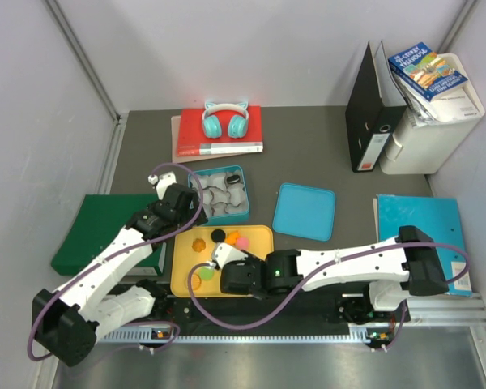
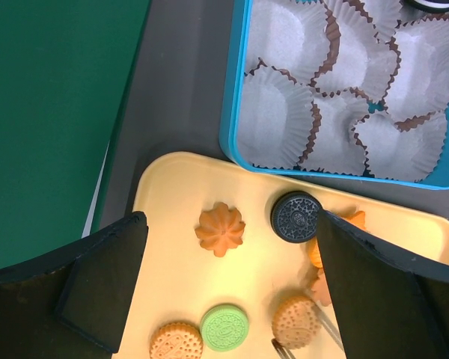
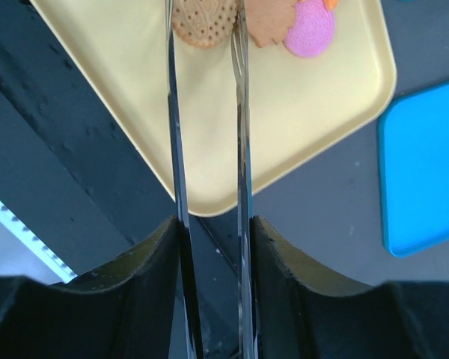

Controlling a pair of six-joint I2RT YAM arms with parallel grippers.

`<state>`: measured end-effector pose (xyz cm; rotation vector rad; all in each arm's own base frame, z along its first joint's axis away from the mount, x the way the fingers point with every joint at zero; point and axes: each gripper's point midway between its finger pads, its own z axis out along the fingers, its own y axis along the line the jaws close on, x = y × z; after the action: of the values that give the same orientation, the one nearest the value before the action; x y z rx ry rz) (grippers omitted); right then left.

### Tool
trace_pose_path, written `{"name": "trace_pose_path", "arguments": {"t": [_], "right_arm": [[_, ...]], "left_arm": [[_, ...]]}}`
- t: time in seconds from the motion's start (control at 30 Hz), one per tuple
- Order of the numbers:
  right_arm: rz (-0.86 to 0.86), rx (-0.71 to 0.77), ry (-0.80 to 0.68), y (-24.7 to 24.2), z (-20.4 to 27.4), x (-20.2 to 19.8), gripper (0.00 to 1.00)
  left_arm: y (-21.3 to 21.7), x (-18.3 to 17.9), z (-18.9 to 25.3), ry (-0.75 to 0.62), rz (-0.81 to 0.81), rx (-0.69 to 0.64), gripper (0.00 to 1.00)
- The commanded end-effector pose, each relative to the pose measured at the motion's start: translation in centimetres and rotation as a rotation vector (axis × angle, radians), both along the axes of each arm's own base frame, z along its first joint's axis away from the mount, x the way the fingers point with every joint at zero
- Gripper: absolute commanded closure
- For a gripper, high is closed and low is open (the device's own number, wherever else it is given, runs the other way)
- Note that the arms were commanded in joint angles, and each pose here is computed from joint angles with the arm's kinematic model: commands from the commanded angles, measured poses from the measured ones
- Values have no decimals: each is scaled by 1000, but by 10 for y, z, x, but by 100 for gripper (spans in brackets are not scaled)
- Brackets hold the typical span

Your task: Pack the cookies

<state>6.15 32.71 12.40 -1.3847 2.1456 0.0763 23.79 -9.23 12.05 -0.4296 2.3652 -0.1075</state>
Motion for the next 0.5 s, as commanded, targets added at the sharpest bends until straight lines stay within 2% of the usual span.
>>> {"name": "trace_pose_path", "arguments": {"t": [0.0,0.3,0.47], "right_arm": [[-43,124,-73,1,58,17,60],[-111,198,-193,-23,118,49,60],[-253,277,-222,-40,141,102,61]], "left_arm": [[3,9,18,-51,27,1,2],[25,10,38,-95,144,43,2],[47,9,49,-149,264,68,2]]}}
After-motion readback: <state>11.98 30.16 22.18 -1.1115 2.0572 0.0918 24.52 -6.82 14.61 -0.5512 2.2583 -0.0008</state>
